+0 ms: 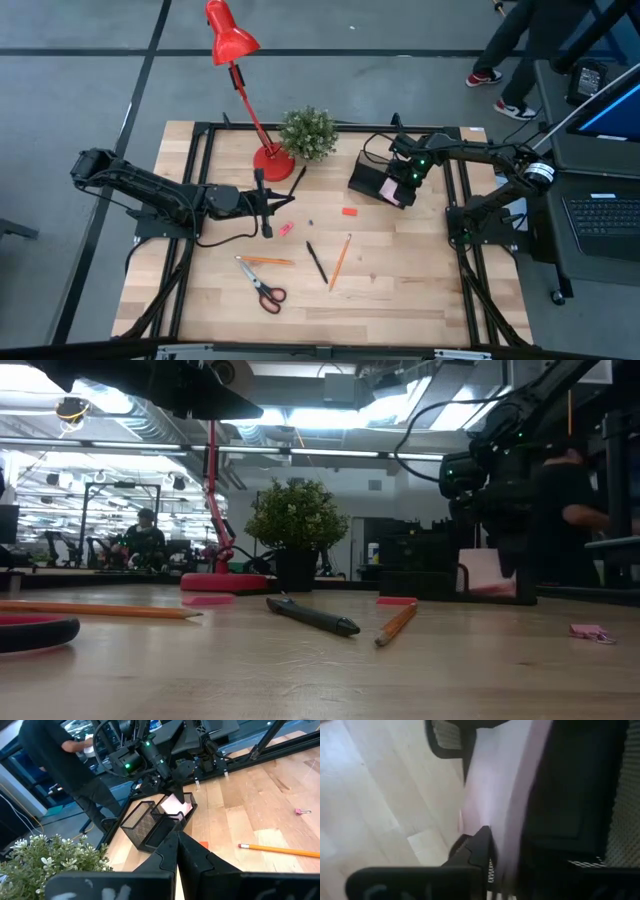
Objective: Pick and place office supplies into organizer
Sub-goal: Put the pink sticky notes into the black desk organizer
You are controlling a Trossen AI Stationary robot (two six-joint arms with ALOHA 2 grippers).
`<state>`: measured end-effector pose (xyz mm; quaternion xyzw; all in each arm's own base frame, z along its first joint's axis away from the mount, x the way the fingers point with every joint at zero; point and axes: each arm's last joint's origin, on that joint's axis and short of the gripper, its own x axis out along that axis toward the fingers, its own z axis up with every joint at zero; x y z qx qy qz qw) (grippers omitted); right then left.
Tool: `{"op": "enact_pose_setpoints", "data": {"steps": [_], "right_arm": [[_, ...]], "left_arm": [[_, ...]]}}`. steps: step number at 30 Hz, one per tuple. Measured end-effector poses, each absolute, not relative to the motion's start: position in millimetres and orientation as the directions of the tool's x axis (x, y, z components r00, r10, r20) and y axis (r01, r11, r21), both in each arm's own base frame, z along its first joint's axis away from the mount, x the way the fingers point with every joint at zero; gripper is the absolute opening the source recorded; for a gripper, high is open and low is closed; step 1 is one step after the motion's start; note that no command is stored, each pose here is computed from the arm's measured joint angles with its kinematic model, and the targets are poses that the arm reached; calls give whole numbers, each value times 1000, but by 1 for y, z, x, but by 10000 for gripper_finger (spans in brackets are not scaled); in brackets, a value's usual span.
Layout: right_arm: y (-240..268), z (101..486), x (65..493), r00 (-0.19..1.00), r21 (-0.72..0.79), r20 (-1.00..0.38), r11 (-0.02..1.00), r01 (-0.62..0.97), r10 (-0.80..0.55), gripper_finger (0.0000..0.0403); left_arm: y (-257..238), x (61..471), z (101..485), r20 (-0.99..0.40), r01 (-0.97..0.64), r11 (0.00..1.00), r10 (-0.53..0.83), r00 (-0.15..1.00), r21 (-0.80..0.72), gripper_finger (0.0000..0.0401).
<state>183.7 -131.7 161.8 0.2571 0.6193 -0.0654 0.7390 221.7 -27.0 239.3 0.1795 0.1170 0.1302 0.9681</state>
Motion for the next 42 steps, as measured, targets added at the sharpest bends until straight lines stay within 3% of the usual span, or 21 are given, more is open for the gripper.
{"op": "enact_pose_setpoints", "data": {"steps": [14, 21, 42], "right_arm": [[-133, 162, 184, 221, 272, -956, 865, 421, 193, 156], [-134, 161, 184, 170, 187, -978, 873, 450, 122, 197], [-123, 165, 192, 126, 62, -992, 917, 395, 13, 210]], "left_arm": [[-27, 222, 239, -180, -211, 902, 294, 939, 376, 1], [-27, 222, 239, -180, -211, 902, 294, 939, 376, 1], [-27, 222, 239, -180, -210, 902, 294, 939, 376, 2]]}}
